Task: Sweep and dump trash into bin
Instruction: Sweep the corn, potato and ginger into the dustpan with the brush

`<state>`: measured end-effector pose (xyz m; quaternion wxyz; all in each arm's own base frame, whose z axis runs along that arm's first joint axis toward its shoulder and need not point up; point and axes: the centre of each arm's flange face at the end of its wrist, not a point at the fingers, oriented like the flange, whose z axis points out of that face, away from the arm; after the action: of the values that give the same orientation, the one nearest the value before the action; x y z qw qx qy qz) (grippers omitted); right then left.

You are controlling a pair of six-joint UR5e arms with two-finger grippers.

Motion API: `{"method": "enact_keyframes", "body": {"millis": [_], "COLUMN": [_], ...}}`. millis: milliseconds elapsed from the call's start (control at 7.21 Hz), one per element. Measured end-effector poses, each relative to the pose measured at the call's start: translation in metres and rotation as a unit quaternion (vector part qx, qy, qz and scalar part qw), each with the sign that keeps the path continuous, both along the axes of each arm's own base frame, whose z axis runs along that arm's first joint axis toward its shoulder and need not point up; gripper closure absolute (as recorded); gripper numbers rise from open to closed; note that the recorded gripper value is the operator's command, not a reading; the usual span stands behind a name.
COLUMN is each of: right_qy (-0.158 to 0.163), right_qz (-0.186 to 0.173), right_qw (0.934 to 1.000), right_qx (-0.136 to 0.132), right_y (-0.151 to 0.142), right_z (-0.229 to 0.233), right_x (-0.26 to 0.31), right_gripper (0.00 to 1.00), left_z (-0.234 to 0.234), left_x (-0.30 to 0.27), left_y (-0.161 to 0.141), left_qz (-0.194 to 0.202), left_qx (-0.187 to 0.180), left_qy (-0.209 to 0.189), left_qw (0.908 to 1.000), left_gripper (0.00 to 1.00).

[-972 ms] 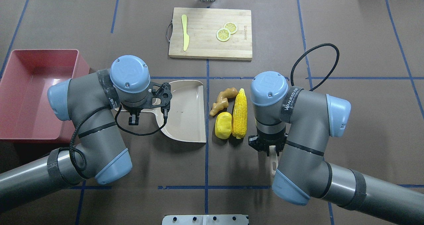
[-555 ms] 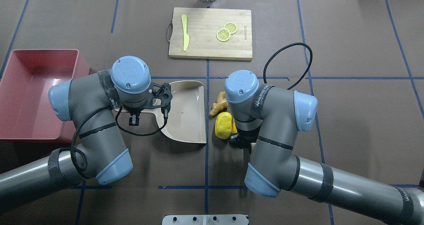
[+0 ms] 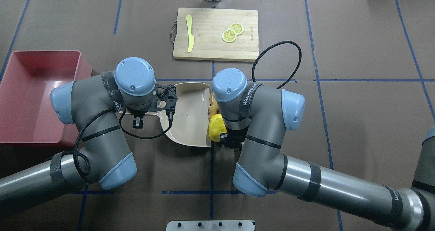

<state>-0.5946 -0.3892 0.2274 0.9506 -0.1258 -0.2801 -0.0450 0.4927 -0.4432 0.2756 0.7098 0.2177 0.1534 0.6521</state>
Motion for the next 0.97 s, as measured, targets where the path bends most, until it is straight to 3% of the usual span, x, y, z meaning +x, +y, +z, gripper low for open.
{"method": "enact_keyframes", "body": {"millis": [972], "right_qy": [-0.040], "right_qz": [-0.017], "right_qw": [0.9988], "right_qx": [0.020], "right_y": [0.001], "right_z": [-0.058], "right_x": [-0.030], "right_gripper": [1.00], "left_z": [-0.012], "left_x": [0.008], "left_y": [0.006], "left_qz": [-0.001], "left_qx": [0.007], "left_qy": [-0.009], "left_qw": [0.9999], "left_gripper": [1.00]}}
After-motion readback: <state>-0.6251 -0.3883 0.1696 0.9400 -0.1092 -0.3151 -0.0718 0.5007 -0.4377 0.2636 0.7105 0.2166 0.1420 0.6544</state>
